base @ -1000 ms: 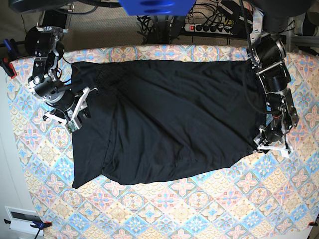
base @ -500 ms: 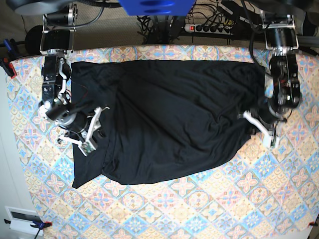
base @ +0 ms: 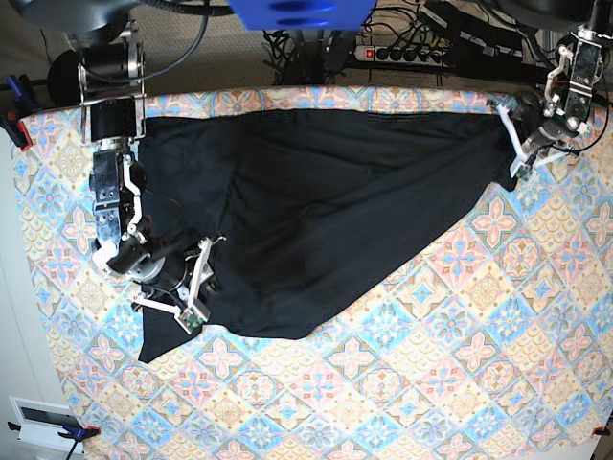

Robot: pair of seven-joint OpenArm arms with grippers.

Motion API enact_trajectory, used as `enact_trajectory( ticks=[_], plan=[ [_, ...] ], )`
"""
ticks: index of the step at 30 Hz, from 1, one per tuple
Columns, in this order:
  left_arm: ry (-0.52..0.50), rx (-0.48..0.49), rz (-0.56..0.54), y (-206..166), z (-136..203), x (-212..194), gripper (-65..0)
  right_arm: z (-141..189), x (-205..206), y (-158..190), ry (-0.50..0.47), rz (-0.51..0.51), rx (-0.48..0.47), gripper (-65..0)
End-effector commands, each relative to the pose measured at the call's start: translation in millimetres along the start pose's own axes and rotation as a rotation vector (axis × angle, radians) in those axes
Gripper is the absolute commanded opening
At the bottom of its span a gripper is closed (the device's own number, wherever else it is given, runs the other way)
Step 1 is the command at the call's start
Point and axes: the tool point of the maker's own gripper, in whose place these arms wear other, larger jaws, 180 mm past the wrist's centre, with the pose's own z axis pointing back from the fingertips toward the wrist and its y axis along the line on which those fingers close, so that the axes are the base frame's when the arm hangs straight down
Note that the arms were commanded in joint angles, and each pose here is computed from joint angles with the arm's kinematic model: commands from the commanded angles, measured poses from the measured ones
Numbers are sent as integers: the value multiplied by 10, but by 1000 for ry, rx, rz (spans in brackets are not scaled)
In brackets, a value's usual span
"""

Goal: Layout the t-shirt on the table in an organized manner, then fold the t-shirt properly
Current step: 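Grasp the shirt edges with both grippers and pull them inward, then drag the shirt corner with the right gripper toward the left gripper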

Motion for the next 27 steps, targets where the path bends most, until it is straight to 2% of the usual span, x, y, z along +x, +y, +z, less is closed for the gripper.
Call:
enact_trajectory(
  ticks=[1, 3, 5, 8, 10, 12, 14, 18, 21, 24, 27],
  plan=[
    [11, 81, -35, 238, 44, 12, -650, 51, 203, -90, -56, 15, -16, -470],
    [-14, 139, -50, 372, 47, 35, -650, 49, 290, -101, -80, 24, -16, -470],
    [-97, 181, -3, 477, 85, 157, -650, 25, 396, -67, -102, 48, -5, -469],
    [-224, 258, 209, 782, 256, 250, -650, -155, 493, 113, -94, 58, 51, -462],
    [-334, 275, 370, 966, 383, 418, -650, -259, 530, 150, -73, 74, 72, -440],
    [-379, 245, 504, 1080, 471, 532, -649, -354, 609, 177, -75, 100, 92, -408],
    [-378, 179, 602, 1098, 521, 574, -642, -451, 669, 256, -84, 131, 119, -385],
    [-456, 15, 782, 1101, 681, 774, -578, -670, 677, 238, -70, 143, 147, -376],
    [-486, -44, 848, 1124, 788, 772, -506, -827, 625, 142, -70, 88, 152, -376],
    [-525, -77, 891, 1122, 840, 776, -431, -1006, 850, 298, -124, 25, 194, -374],
    [-554, -87, 924, 1141, 879, 759, -379, -1120, 905, 208, -160, -44, 190, -374]
  ],
)
